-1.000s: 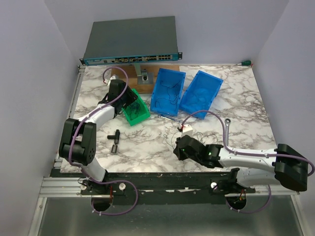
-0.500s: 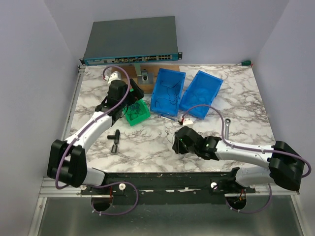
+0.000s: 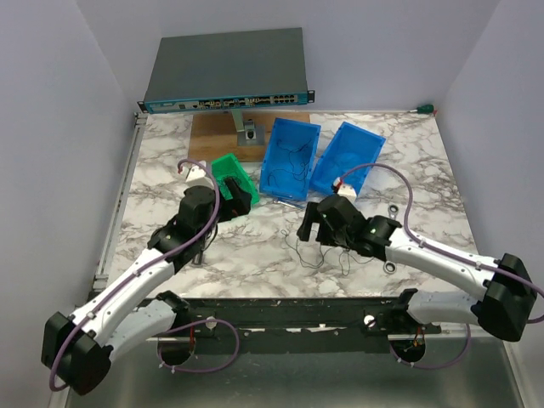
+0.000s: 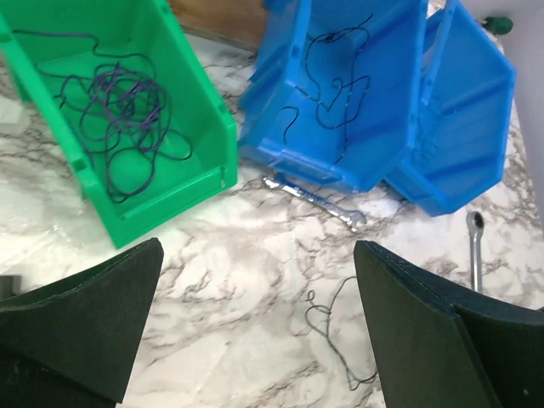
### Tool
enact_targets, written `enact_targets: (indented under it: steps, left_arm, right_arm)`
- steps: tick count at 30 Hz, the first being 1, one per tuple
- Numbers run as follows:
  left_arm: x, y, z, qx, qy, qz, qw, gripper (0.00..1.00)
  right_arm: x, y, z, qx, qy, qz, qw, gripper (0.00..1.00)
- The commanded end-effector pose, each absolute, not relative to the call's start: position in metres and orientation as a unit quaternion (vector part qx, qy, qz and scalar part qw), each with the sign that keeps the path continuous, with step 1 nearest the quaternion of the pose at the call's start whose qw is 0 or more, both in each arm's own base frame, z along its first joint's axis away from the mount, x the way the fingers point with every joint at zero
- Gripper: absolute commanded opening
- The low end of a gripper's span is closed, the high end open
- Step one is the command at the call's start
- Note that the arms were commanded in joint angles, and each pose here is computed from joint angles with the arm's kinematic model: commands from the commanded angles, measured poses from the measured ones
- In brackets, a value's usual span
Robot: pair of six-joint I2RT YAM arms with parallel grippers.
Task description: Untangle the cables
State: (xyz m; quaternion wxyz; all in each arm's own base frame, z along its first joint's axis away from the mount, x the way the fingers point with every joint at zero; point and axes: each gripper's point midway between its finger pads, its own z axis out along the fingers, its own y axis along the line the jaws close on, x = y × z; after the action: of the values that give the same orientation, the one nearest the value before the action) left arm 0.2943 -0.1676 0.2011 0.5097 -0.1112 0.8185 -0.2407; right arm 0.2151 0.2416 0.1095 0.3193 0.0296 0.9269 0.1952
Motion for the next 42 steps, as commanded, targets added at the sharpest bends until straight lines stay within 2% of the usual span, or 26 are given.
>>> enact_targets:
  steps: [1, 8, 13, 18, 22, 29, 34, 36, 37, 39, 41, 42]
  left_arm:
    - [0.273, -0.154, 0.190, -0.079, 0.824, -0.222, 0.515, 0.99]
    - [0.250, -0.149, 0.170, -0.044, 0.804, -0.238, 0.543, 0.99]
    - [0.244, -0.145, 0.157, -0.034, 0.779, -0.252, 0.574, 0.98]
    - [0.240, -0.151, 0.153, -0.013, 0.771, -0.266, 0.579, 0.99]
    - [0.237, -0.158, 0.153, 0.006, 0.771, -0.279, 0.573, 0.99]
    - [0.231, -0.174, 0.152, 0.044, 0.770, -0.306, 0.559, 0.99]
    - [0.231, -0.178, 0.150, 0.053, 0.770, -0.311, 0.554, 0.98]
    - [0.232, -0.179, 0.147, 0.054, 0.772, -0.309, 0.552, 0.98]
    - [0.232, -0.180, 0.147, 0.054, 0.773, -0.310, 0.551, 0.99]
    - [0.233, -0.181, 0.146, 0.056, 0.775, -0.309, 0.549, 0.98]
    - [0.235, -0.182, 0.145, 0.057, 0.776, -0.309, 0.547, 0.98]
    - [0.235, -0.183, 0.145, 0.058, 0.777, -0.308, 0.546, 0.99]
  right_arm:
    - [0.220, 0.181, 0.122, 0.130, 0.928, 0.088, 0.339, 1.00]
    - [0.218, 0.105, 0.139, 0.248, 0.897, 0.028, 0.364, 1.00]
    - [0.211, 0.094, 0.121, 0.288, 0.897, 0.032, 0.333, 1.00]
    - [0.207, 0.108, 0.095, 0.229, 0.929, 0.032, 0.290, 1.00]
    - [0.218, 0.119, 0.079, 0.154, 0.946, 0.024, 0.285, 1.00]
    - [0.221, 0.130, 0.033, 0.144, 0.959, 0.030, 0.240, 1.00]
    - [0.211, 0.156, 0.011, 0.112, 0.967, 0.099, 0.205, 1.00]
    - [0.210, 0.164, 0.009, 0.097, 0.969, 0.117, 0.196, 0.94]
    - [0.210, 0.167, 0.009, 0.089, 0.969, 0.122, 0.196, 0.87]
    - [0.210, 0.173, 0.009, 0.074, 0.969, 0.136, 0.193, 0.59]
    - [0.213, 0.179, 0.010, 0.060, 0.969, 0.146, 0.192, 0.16]
    - [0.214, 0.182, 0.011, 0.055, 0.969, 0.147, 0.192, 0.09]
